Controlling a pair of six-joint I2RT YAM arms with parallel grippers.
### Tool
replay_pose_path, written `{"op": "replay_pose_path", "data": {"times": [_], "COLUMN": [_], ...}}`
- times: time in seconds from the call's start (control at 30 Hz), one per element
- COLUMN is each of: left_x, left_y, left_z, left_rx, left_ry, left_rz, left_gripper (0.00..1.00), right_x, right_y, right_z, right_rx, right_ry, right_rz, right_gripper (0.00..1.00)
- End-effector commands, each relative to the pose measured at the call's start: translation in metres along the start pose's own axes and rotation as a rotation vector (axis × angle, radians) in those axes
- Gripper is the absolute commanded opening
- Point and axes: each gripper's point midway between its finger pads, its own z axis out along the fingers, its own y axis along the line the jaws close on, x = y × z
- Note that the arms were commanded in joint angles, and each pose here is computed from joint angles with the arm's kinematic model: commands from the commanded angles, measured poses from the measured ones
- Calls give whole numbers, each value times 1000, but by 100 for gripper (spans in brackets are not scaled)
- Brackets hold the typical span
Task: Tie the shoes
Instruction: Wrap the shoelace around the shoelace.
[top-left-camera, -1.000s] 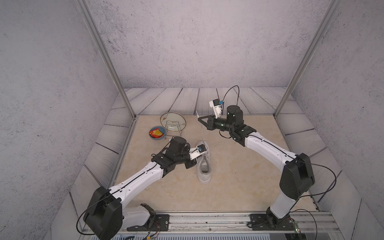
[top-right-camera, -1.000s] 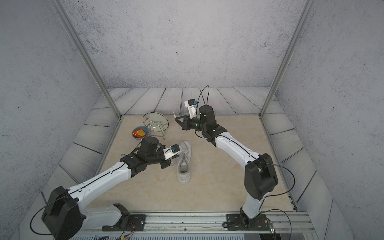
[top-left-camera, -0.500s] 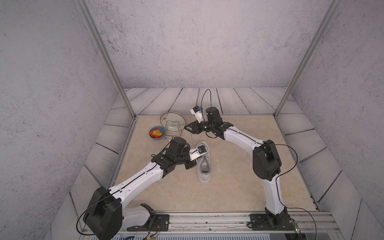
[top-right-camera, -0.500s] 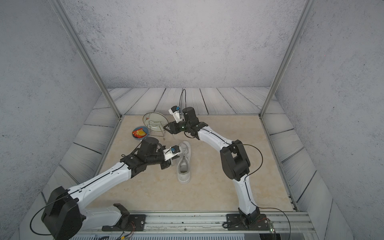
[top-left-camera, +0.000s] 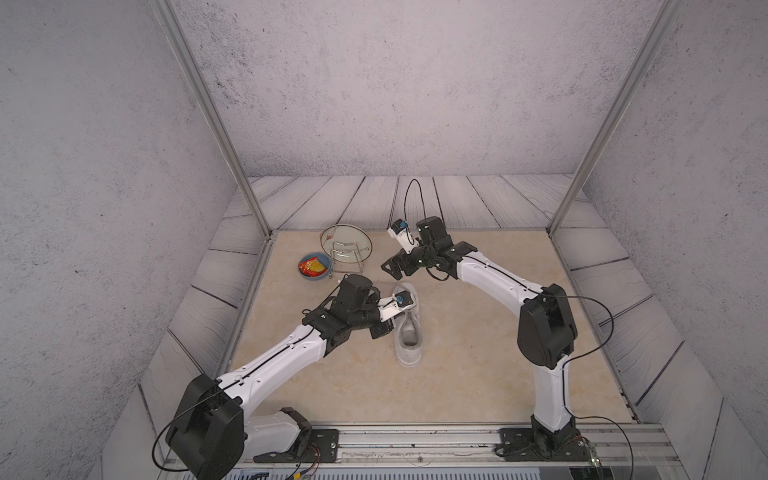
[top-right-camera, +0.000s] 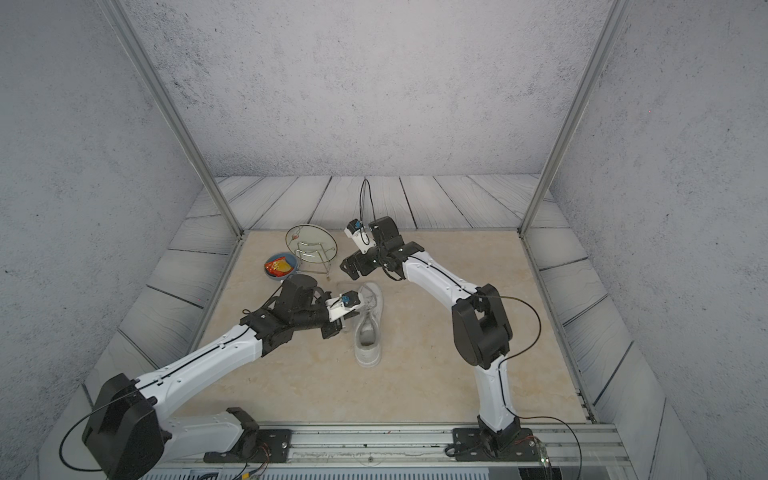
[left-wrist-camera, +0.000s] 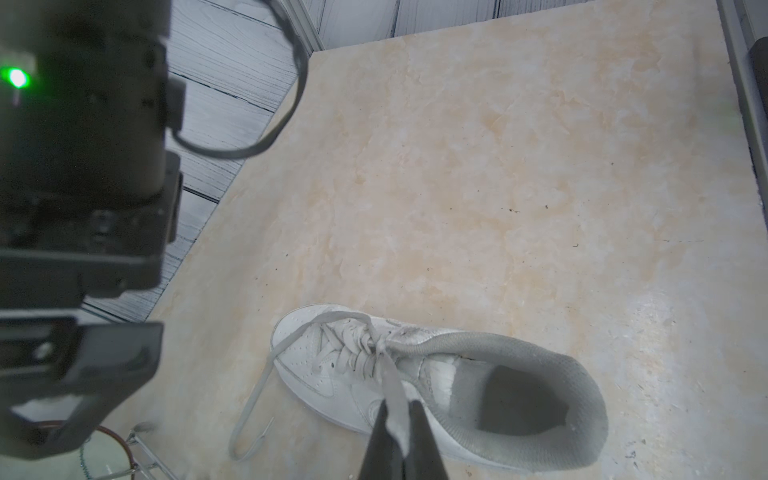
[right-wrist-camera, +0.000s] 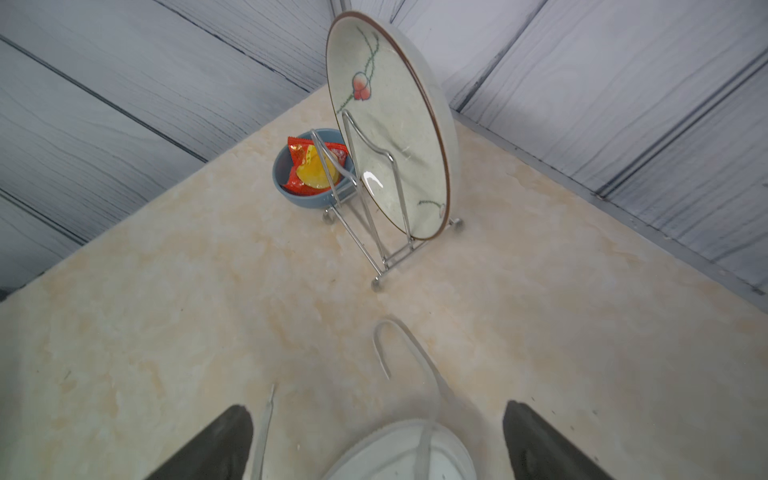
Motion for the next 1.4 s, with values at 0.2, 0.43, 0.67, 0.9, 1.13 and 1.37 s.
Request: {"op": "replay_pose_path", "data": {"times": [0.2,0.43,0.67,0.9,1.13,1.37], "left_x": [-9,-11,-7,-3,-7,-8], "left_y": [8,12,15,21,24,24], "left_z": [1,7,17,25,29,31], "left_rx": [-26,-19,-4,-8,-7,-4], "left_ry": [-22,-17,-6,5,-11,-19], "left_rz": [0,31,86,106,113,108], "left_gripper": [0,0,0,0,0,0], "right_x": [30,71,61,70,81,85], "right_y": [1,44,62,63,71,77], "right_z": [-128,-128,-113,-97,-85,-74], "right_rx": [-30,-272,-523,-578,-620,-649], "right_ry": [-244,-317,-356,-339,-303,-279], "right_rz": [-143,-369,-352,-298,-256,-209], "right_gripper": [97,94,83,80,75,68]}}
